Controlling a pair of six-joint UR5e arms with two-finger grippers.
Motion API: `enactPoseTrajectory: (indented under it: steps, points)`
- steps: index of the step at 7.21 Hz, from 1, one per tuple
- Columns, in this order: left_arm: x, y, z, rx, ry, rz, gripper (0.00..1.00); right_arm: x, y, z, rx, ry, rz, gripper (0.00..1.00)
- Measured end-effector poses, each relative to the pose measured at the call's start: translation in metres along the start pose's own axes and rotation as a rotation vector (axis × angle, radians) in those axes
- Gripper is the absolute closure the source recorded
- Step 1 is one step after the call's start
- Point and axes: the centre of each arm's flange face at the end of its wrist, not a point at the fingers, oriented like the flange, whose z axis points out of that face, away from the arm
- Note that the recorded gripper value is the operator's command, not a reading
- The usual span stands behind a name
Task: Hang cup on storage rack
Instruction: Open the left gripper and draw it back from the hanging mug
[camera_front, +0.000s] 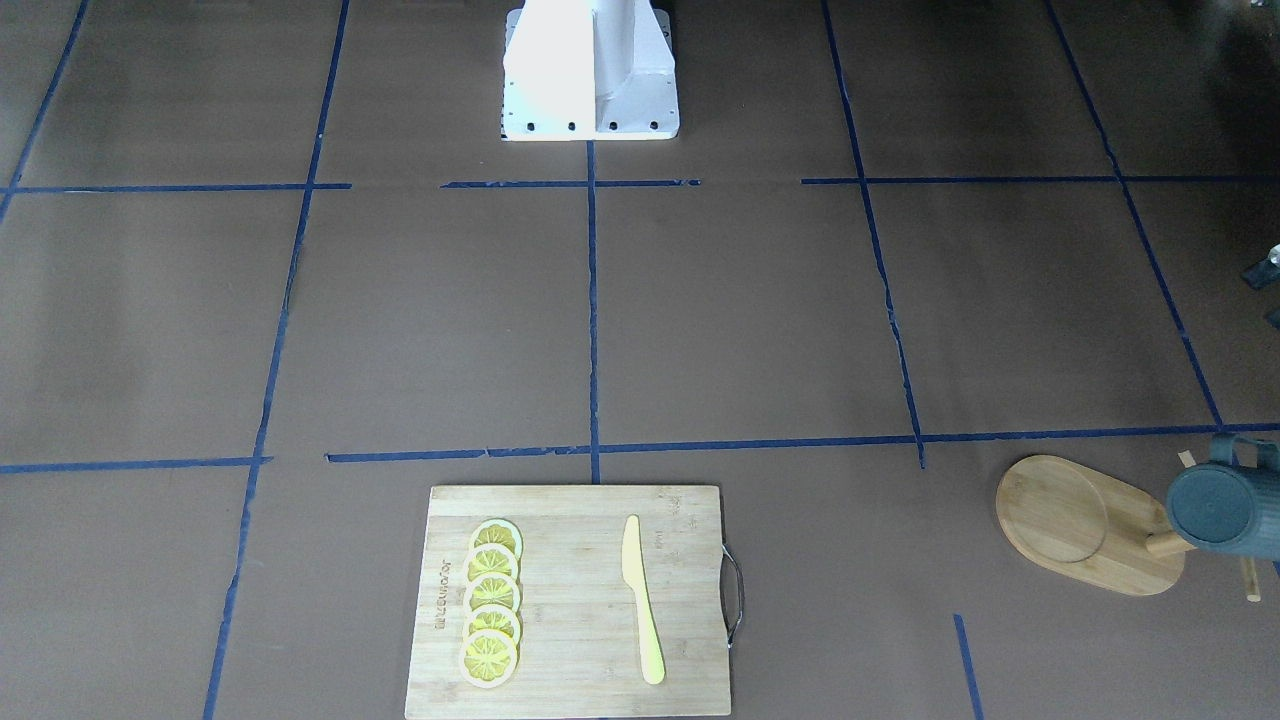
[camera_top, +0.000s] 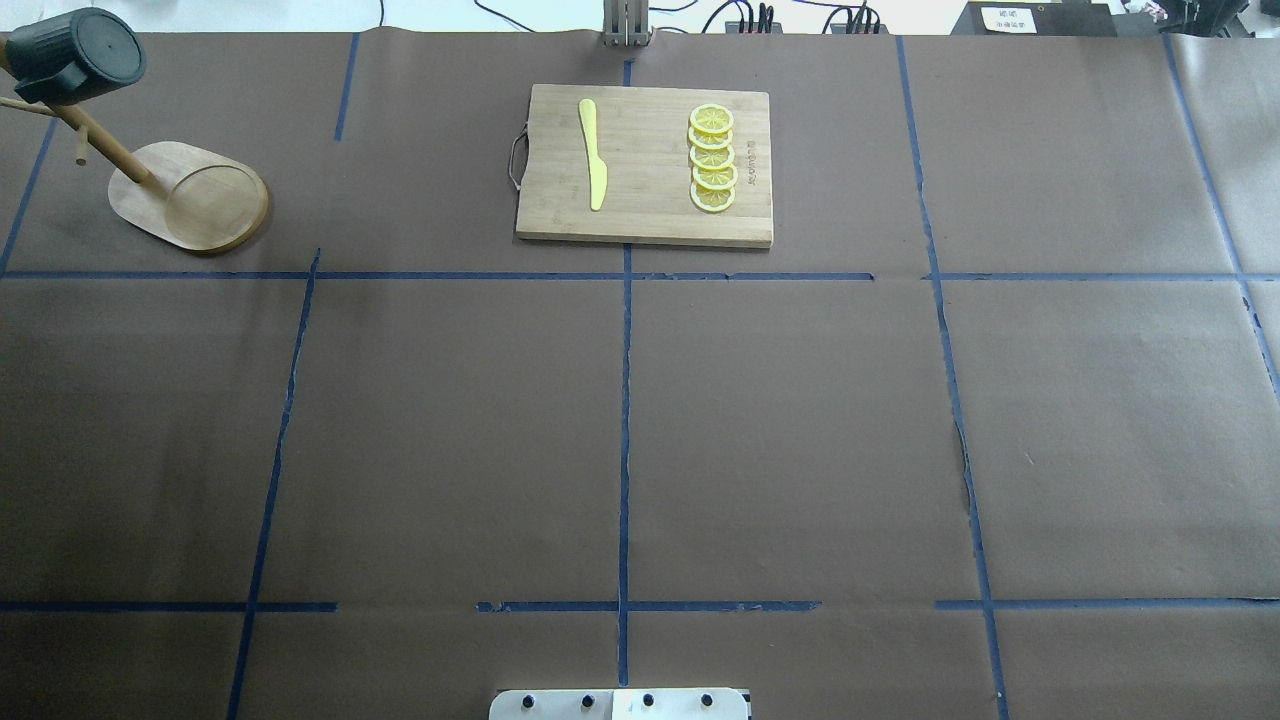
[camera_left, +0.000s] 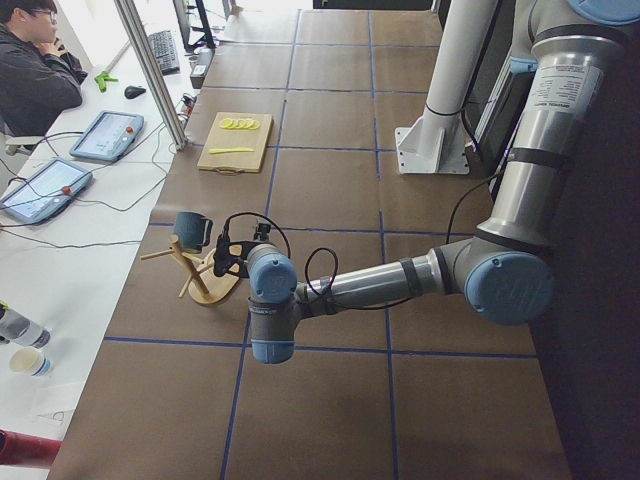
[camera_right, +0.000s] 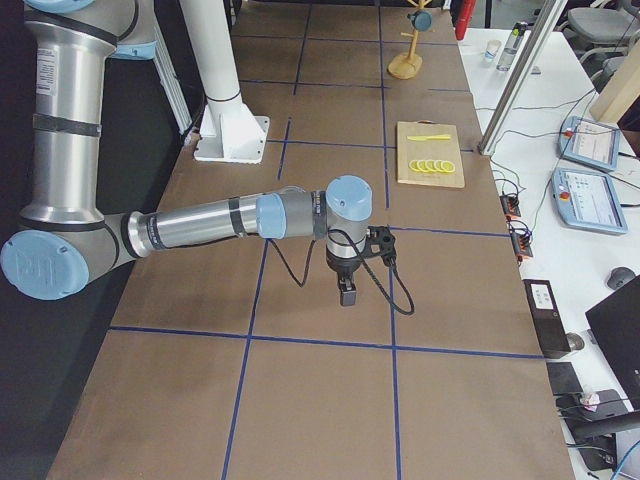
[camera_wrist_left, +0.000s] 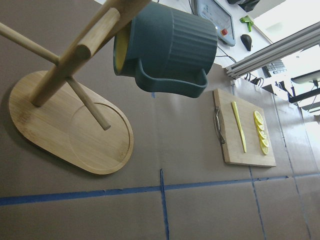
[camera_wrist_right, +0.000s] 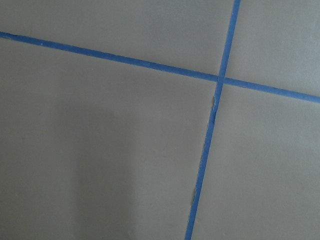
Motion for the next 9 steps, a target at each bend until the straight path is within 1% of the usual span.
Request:
enactPoseTrajectory:
  steps: [2,3,5,6,7,8,9]
  points:
    - [-0.014,-0.012,0.003,-0.011,-0.070,0.136,0.00,0.000,0.000,0.000,-0.001,-0.001,0.001,0.00]
    - [-0.022,-0.019,0.006,-0.012,-0.115,0.208,0.00,0.001,0.000,0.001,-0.002,-0.001,0.002,0.00]
    - [-0.042,-0.033,0.009,-0.013,-0.234,0.337,0.00,0.002,0.000,0.002,-0.004,-0.002,0.003,0.00]
    - [-0.055,-0.039,0.010,-0.026,-0.308,0.407,0.00,0.002,0.000,0.002,-0.005,-0.002,0.004,0.00]
    - [-0.069,-0.045,0.009,-0.056,-0.390,0.479,0.00,0.002,0.000,0.003,-0.005,-0.002,0.004,0.00]
    - [-0.084,-0.051,0.004,-0.104,-0.466,0.531,0.00,0.002,0.000,0.003,-0.005,-0.002,0.004,0.00]
    - [-0.096,-0.056,-0.003,-0.160,-0.531,0.541,0.00,0.002,0.000,0.003,-0.005,-0.002,0.002,0.00]
